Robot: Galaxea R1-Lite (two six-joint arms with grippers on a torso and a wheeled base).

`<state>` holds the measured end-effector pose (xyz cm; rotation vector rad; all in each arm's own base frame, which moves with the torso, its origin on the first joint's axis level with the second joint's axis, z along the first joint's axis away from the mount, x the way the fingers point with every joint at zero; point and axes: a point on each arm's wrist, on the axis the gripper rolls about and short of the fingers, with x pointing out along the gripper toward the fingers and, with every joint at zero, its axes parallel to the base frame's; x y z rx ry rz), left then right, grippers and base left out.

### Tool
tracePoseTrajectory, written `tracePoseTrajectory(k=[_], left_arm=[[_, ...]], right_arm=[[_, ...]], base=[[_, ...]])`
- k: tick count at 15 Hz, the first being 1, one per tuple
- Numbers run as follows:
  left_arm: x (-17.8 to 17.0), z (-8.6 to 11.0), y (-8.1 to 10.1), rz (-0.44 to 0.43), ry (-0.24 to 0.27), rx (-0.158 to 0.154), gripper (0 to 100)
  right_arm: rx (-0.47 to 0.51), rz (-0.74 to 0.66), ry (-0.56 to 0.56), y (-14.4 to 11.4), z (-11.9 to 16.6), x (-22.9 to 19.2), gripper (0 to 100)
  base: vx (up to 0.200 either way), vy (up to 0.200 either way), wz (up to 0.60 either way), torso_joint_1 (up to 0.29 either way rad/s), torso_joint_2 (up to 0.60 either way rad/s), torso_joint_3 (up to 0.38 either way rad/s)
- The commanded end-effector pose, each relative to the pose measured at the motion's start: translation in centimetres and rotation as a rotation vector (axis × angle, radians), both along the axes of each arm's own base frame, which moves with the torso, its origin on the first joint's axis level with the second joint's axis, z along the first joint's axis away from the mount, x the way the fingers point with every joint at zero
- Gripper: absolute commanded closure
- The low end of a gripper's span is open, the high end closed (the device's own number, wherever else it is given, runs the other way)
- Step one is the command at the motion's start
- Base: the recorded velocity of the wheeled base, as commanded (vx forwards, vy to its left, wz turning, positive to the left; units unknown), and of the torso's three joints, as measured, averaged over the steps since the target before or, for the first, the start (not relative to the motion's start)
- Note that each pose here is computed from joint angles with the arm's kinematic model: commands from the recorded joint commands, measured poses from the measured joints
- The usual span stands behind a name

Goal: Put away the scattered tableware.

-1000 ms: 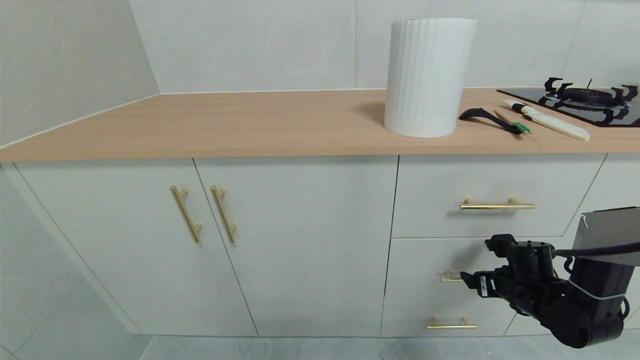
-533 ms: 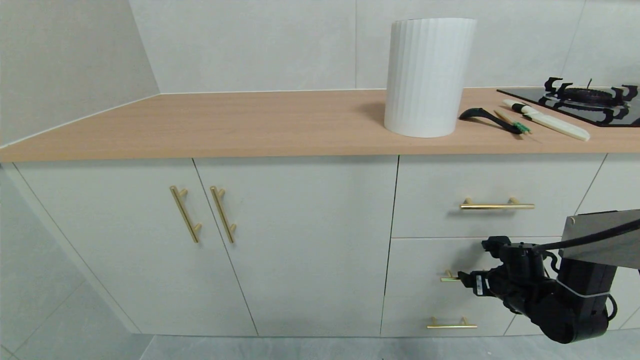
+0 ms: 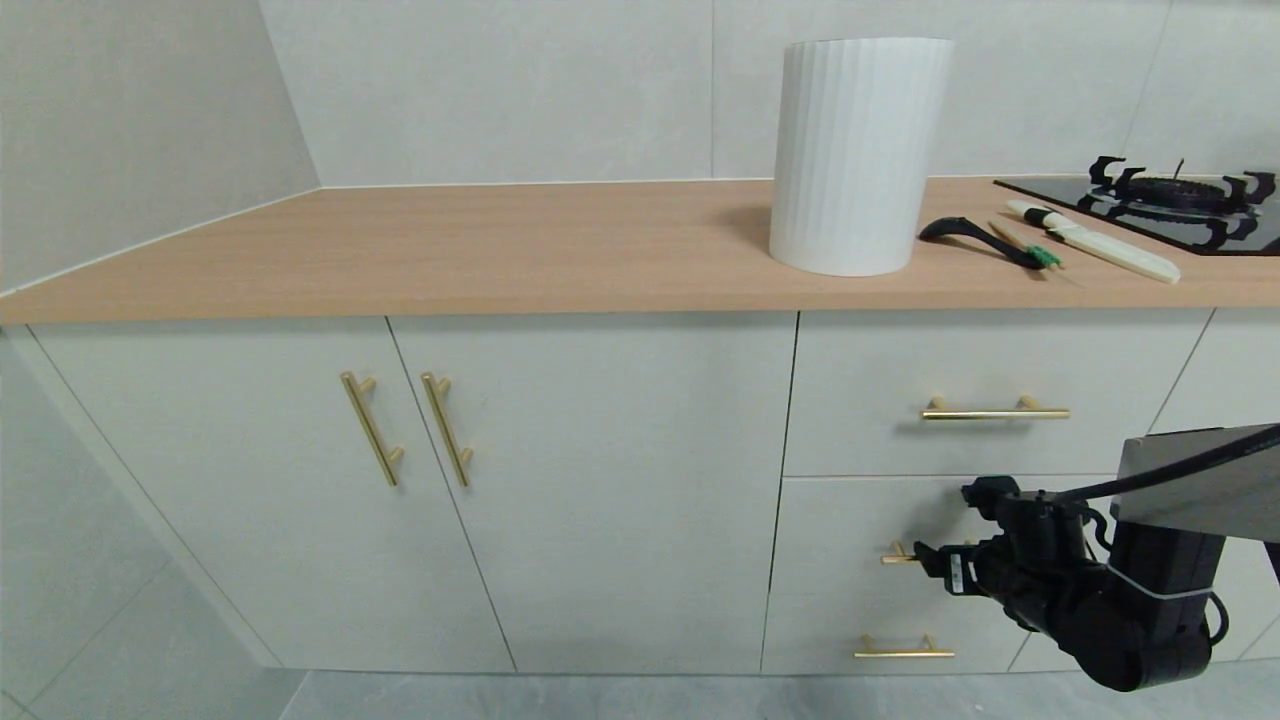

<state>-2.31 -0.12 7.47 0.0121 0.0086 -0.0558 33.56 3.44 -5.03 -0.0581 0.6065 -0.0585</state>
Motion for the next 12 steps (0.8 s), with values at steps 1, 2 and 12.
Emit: tracePoseTrajectory(k=[1, 2, 12], left_arm=[[0.0, 0.0, 0.0, 0.001, 0.002, 0.0, 0], [0.0, 0.0, 0.0, 0.001, 0.002, 0.0, 0], [0.0, 0.0, 0.0, 0.001, 0.002, 0.0, 0]], right_arm=[[-0.006, 0.004, 0.024, 0.0, -0.2, -0.3, 0], [-0.007, 0.006, 0.028, 0.0, -0.2, -0.5, 0], [0.012, 0.097, 0.017, 0.3, 6.8, -3.6, 0]], base=[[0.0, 0.0, 0.0, 0.0, 0.0, 0.0], [0.0, 0.0, 0.0, 0.0, 0.0, 0.0], [0.0, 0.0, 0.0, 0.0, 0.0, 0.0]])
